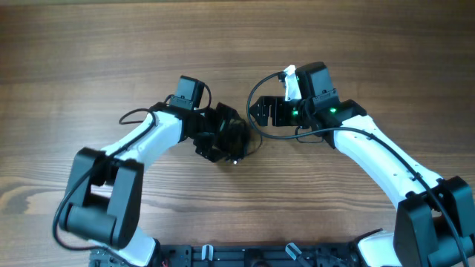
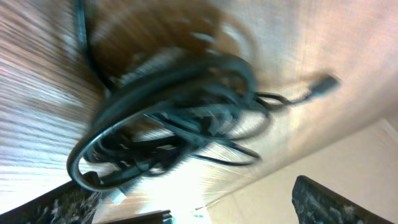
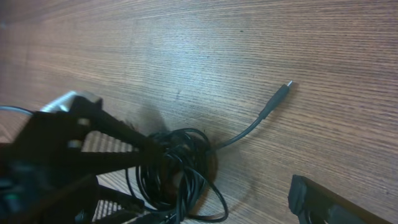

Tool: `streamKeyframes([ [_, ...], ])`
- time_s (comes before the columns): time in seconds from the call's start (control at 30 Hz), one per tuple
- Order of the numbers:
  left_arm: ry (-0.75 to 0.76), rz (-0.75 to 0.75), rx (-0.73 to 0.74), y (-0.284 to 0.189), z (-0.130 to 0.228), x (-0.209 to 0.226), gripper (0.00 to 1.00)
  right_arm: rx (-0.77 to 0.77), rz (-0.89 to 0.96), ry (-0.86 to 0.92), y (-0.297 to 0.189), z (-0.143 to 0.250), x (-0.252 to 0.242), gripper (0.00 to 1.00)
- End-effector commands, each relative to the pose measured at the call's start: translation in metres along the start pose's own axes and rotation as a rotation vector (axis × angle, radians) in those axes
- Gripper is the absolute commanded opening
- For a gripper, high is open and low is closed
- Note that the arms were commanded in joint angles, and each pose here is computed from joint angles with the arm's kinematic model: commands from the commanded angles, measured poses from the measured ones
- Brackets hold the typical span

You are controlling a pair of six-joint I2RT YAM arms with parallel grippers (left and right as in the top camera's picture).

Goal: Untangle cables

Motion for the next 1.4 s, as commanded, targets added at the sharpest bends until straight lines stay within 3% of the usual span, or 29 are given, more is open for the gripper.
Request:
streamKeyframes([
  [0.0,0.586,0.122,-0.285,-0.049,0.0,-0.04,1.0,-0.024,0.006,-0.004,-0.004,-0.005,0.003,1.0],
  [0.07,1.164,0.098,-0.401,-0.071,0.01,-0.054,1.0,-0.023,0.007,-0.004,-0.004,-0.005,0.003,1.0],
  [0.1,1.359,0.037,-0.454,-0.075,0.008,-0.054,1.0,-0.024,0.006,-0.004,-0.004,-0.005,0.003,1.0],
  [0.17,1.458,-0.048,-0.502,-0.074,-0.001,-0.052,1.0,-0.025,0.006,-0.003,-0.004,-0.005,0.003,1.0],
  [0.27,1.631,-0.151,-0.429,-0.05,-0.014,-0.04,0.86,-0.024,0.006,-0.002,-0.004,-0.005,0.003,1.0],
  [0.37,1.746,-0.219,-0.361,-0.031,-0.025,-0.03,0.84,-0.024,0.006,-0.002,-0.004,-0.005,0.003,1.0],
  [0.63,1.736,-0.216,-0.26,0.005,-0.042,-0.015,0.67,-0.024,0.006,-0.002,-0.004,-0.005,0.003,1.0],
  [0.8,1.731,-0.221,-0.251,0.014,-0.048,-0.012,0.69,-0.024,0.006,-0.002,-0.004,-0.005,0.003,1.0],
  [0.9,1.723,-0.262,-0.266,0.014,-0.053,-0.01,0.6,-0.024,0.006,-0.002,-0.004,-0.005,0.003,1.0],
  [1.17,1.721,-0.299,-0.188,0.037,-0.052,0.004,0.57,-0.024,0.006,-0.002,-0.004,-0.005,0.003,1.0],
  [1.2,1.726,-0.3,-0.181,0.039,-0.05,0.005,0.54,-0.024,0.006,-0.002,-0.004,-0.005,0.003,1.0],
  [1.23,1.738,-0.309,-0.169,0.045,-0.046,0.006,0.35,-0.024,0.006,-0.002,-0.004,-0.005,0.003,1.0],
  [1.27,1.738,-0.345,-0.179,0.047,-0.046,0.007,0.04,-0.024,0.006,-0.002,-0.004,-0.005,0.003,1.0],
  [1.33,1.643,-0.427,-0.261,0.042,-0.057,0.008,0.04,-0.024,0.006,-0.002,-0.004,-0.005,0.003,0.99],
  [1.37,1.488,-0.497,-0.364,0.034,-0.07,0.009,0.04,-0.024,0.006,-0.002,-0.004,-0.005,0.003,1.0],
])
Point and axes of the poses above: each gripper's point midway between its finger pads, its own y axis out along the fingers, its own x axis along the line the jaws close on, z = x × y, the point moved 6 cm from there along -y, back along the fingers, and after that the axes turned 4 degrees about y, right-handed, at the moved point
